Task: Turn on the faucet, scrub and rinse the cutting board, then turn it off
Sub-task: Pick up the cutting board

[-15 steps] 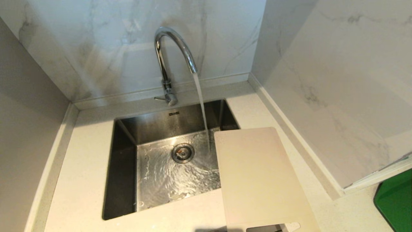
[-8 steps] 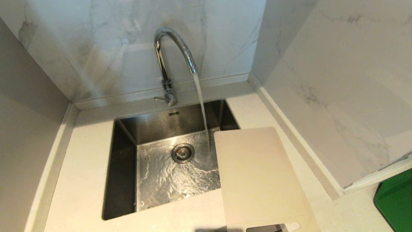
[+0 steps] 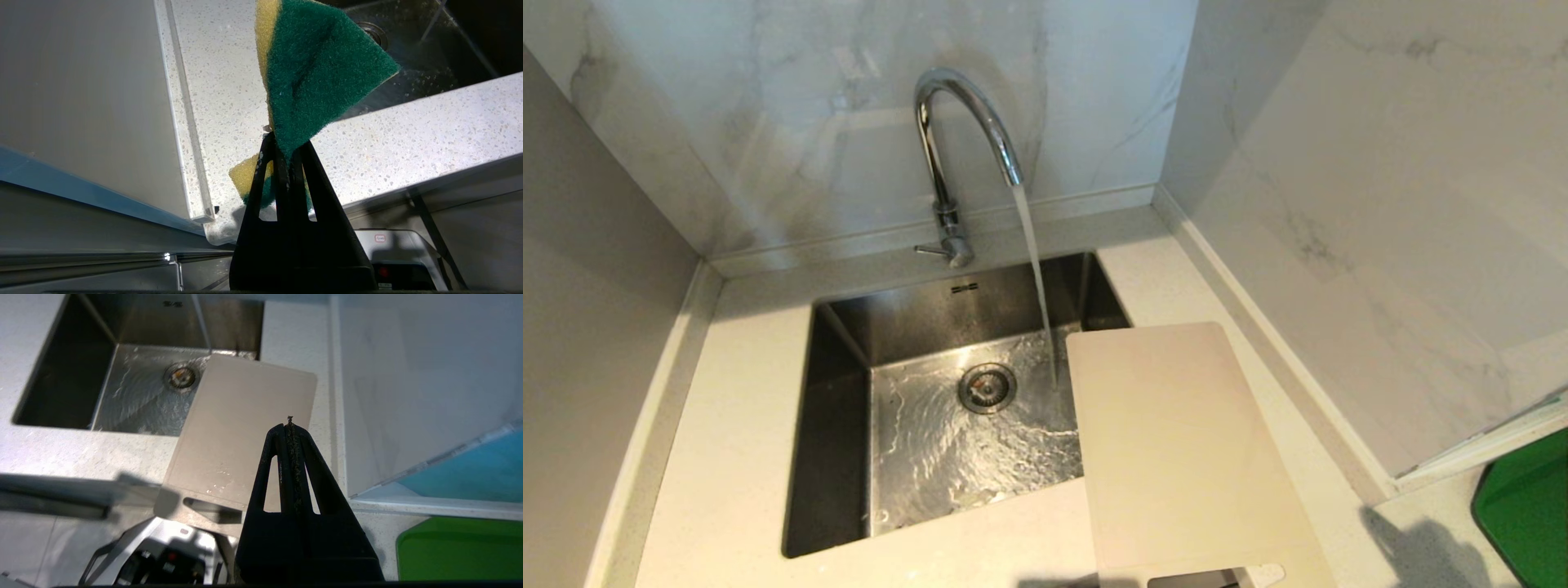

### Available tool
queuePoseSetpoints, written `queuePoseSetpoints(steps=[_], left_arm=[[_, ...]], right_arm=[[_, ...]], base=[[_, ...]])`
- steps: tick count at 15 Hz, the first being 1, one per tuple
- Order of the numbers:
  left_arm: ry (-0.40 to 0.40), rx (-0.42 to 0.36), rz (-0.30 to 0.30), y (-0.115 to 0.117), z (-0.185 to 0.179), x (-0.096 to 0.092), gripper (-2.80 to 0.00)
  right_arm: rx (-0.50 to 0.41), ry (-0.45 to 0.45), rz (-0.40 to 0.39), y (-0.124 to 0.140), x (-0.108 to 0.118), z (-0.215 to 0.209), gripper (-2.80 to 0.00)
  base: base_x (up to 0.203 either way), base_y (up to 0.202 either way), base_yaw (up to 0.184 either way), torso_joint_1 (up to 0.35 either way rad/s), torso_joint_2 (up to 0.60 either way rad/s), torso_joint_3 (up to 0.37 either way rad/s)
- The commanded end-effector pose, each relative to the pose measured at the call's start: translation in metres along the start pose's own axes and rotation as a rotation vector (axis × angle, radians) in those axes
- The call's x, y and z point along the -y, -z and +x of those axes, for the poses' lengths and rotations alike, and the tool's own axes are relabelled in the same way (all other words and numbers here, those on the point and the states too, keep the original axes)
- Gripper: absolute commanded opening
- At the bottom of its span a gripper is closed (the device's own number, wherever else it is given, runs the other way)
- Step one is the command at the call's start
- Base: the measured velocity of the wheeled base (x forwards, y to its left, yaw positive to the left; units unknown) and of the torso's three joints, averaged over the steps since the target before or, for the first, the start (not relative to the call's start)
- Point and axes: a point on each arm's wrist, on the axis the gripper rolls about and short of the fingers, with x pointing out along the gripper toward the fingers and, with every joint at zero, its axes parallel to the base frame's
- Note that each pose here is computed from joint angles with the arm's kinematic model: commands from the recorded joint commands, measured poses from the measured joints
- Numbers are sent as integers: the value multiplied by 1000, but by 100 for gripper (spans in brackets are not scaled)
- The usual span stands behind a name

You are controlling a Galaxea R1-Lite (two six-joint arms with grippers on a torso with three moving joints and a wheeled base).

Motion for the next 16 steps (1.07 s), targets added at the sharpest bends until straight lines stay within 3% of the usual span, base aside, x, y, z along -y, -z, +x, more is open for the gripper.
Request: queuePoseSetpoints(steps=[1,9,10,16], left_arm=[[-1,-2,-1,0,0,0,-280],[-1,-1,-1,0,0,0,-280],[-1,-1,-1,0,0,0,-280],[-1,-1,-1,0,0,0,-280]], right_arm=[[-99,-59,19,-19,12,33,-280],[-368,-216,25,-8,15,105,-280],[-405,-217,-5,-4,11,108,-280],[-649,-199,-377,43,-1,124,-280]], base=[[0,0,0,0,0,0],[0,0,0,0,0,0],[0,0,0,0,0,0],[0,0,0,0,0,0]])
